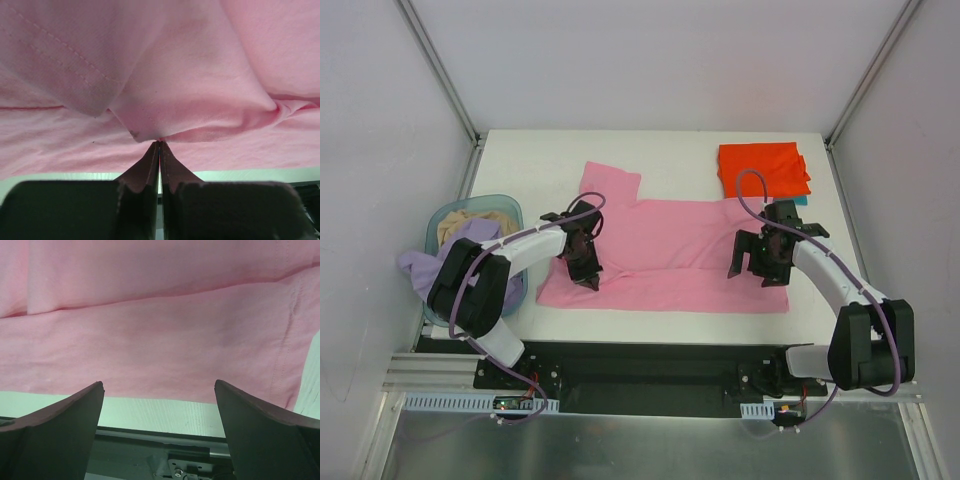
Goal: Fold and stack the t-shirts
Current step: Fold the tshirt
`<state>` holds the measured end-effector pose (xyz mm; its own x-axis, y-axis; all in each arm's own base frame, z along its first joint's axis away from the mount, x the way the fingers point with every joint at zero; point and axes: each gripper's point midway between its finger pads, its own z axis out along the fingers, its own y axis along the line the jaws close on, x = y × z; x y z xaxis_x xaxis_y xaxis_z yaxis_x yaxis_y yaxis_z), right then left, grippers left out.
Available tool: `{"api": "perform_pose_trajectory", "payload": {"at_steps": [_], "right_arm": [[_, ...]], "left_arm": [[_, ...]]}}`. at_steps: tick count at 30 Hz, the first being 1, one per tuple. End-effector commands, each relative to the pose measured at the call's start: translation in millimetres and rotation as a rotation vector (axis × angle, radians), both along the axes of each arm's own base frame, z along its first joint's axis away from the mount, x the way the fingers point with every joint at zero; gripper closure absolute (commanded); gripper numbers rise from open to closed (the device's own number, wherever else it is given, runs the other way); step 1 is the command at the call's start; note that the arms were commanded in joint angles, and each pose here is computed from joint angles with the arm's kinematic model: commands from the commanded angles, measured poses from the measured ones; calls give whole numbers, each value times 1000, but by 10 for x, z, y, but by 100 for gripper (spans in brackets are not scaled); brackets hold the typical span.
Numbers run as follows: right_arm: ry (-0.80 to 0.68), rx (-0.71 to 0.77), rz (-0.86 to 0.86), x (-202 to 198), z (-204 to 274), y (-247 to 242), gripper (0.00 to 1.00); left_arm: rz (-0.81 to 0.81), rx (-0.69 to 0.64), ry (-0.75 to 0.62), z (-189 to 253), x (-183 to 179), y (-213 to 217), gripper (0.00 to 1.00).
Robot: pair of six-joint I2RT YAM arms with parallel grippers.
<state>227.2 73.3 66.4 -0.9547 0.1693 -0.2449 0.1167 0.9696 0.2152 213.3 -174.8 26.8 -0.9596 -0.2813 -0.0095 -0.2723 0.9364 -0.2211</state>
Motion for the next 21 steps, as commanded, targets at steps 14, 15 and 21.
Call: {"api": "perform_pose_trajectory", "payload": {"at_steps": [14,15,21], "right_arm": [[-47,-108,-28,-3,121,-207,3],[-48,-114,-32,0,120,-225,3],[-39,-117,-38,-5,109,-244,3]], "left_arm": [[-164,14,-198,388,679,-169,100],[-208,17,-208,389,709,-173,100],[-340,-19,-221,379,887,-325,100]]}}
